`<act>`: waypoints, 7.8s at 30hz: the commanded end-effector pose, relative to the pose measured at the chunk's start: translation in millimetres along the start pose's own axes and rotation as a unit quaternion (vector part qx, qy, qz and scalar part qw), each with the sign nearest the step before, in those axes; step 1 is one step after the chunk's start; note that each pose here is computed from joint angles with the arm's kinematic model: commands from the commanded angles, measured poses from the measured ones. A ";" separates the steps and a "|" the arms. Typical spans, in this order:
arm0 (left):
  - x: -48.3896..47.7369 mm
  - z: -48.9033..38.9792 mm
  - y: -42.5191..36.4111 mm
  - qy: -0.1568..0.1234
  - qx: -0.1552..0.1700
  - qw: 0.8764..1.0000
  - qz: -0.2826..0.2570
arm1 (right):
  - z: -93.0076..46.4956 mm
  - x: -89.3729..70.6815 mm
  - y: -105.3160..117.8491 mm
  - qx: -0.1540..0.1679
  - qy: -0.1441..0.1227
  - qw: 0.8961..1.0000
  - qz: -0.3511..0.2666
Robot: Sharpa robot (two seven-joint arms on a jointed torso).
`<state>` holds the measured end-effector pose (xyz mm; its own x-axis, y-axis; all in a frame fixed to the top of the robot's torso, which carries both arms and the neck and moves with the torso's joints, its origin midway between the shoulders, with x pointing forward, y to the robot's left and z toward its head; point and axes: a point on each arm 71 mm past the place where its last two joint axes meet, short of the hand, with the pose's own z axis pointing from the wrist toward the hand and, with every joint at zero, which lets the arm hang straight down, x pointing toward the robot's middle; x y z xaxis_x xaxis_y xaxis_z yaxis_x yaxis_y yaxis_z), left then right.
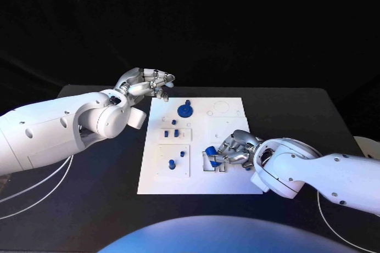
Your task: Assemble the parts on the task board
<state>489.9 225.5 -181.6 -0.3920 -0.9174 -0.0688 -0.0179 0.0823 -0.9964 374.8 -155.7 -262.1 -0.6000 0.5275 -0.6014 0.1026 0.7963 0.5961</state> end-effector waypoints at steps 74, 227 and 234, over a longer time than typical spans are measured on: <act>-0.5 -1.6 -0.9 0.004 0.003 1.000 -0.002 | -12.6 4.2 2.6 -0.044 0.021 0.995 -0.083; 0.1 -4.1 1.2 0.008 -0.002 1.000 -0.004 | -9.4 8.9 -29.7 0.012 -0.023 0.999 -0.047; 0.0 -4.2 1.2 0.008 -0.002 1.000 -0.004 | -6.7 10.2 -28.4 0.011 -0.020 0.998 -0.053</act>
<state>486.8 229.5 -183.4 -0.3911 -0.9179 -0.0675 -0.0278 0.0851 -0.9960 361.4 -176.0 -280.0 -0.5580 0.4731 -0.6818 0.0673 0.8446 0.5311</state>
